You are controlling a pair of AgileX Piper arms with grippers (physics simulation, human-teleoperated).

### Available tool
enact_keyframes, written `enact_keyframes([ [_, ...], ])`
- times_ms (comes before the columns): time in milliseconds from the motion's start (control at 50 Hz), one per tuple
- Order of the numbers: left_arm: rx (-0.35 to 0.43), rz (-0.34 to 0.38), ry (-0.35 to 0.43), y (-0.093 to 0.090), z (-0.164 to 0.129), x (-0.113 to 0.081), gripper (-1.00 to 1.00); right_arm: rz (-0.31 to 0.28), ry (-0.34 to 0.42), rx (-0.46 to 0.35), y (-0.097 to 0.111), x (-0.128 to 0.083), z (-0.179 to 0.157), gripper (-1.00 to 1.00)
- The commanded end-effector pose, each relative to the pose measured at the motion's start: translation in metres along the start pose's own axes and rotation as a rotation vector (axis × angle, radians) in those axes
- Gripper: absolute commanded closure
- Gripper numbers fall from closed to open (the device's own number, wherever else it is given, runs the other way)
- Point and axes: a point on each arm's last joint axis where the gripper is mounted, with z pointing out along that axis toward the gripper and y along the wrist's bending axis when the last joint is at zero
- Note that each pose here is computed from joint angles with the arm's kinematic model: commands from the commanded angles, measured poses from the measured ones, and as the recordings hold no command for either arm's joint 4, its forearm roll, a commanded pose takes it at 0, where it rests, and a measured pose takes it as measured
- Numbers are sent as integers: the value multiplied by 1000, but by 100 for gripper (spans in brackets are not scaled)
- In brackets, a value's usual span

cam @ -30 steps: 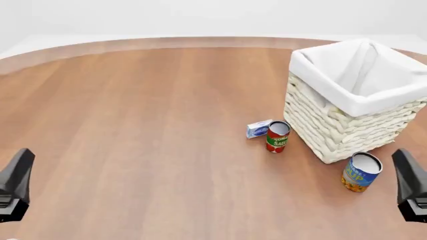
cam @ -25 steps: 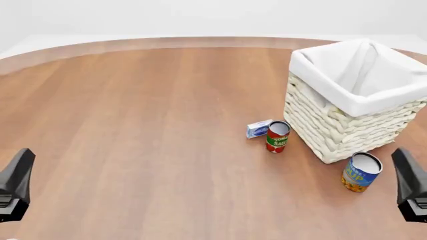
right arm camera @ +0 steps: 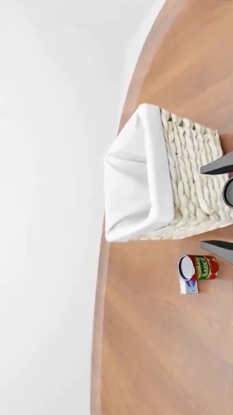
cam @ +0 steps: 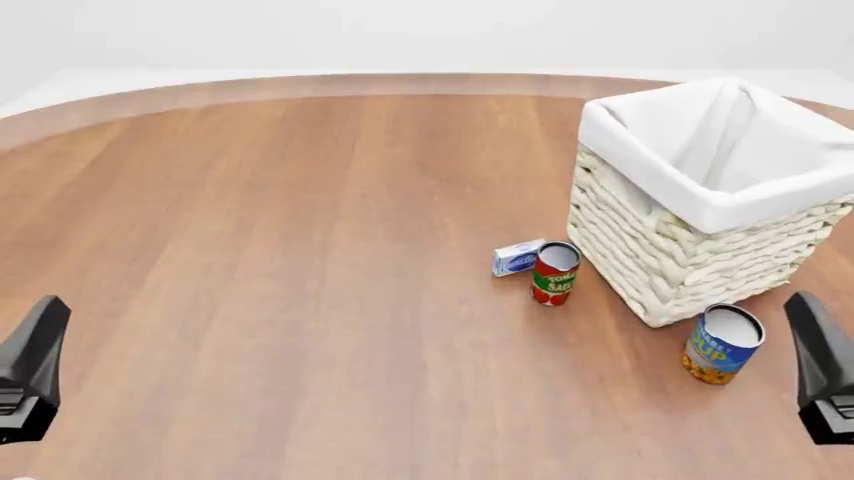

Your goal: Pick up the ketchup, and put it in the basket.

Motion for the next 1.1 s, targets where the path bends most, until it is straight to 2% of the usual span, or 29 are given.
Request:
enact_keyframes([
  [20, 0, 0, 0, 0, 0, 0, -100, -39, -11, -38, 2, -3, 0, -100],
  [200, 0, 0, 0, 0, 0, 0, -100, -65, -38, -95, 4, -15, -2, -100],
  [240, 0, 0, 0, 0, 0, 0, -100, -76, -46, -135, 5, -17, -2, -100],
  [300, 0, 0, 0, 0, 0, 0, -100, -71, -52, -141, 6, -18, -2, -100],
  [440, 0, 0, 0, 0, 0, 0, -100, -65, -71, -210, 10, -24, 6, -100],
  [540, 0, 0, 0, 0, 0, 0, -100, -70, -73, -279, 11, -27, -5, -100],
  [580, 0, 0, 0, 0, 0, 0, -100, -88, -66, -312, 14, -20, -4, -100],
  [720, 0, 0, 0, 0, 0, 0, -100, -81, -55, -383, 18, -16, -5, -100],
  [1100, 0, 0, 0, 0, 0, 0, -100, -88, -50, -541, 64, -18, 56, -100],
])
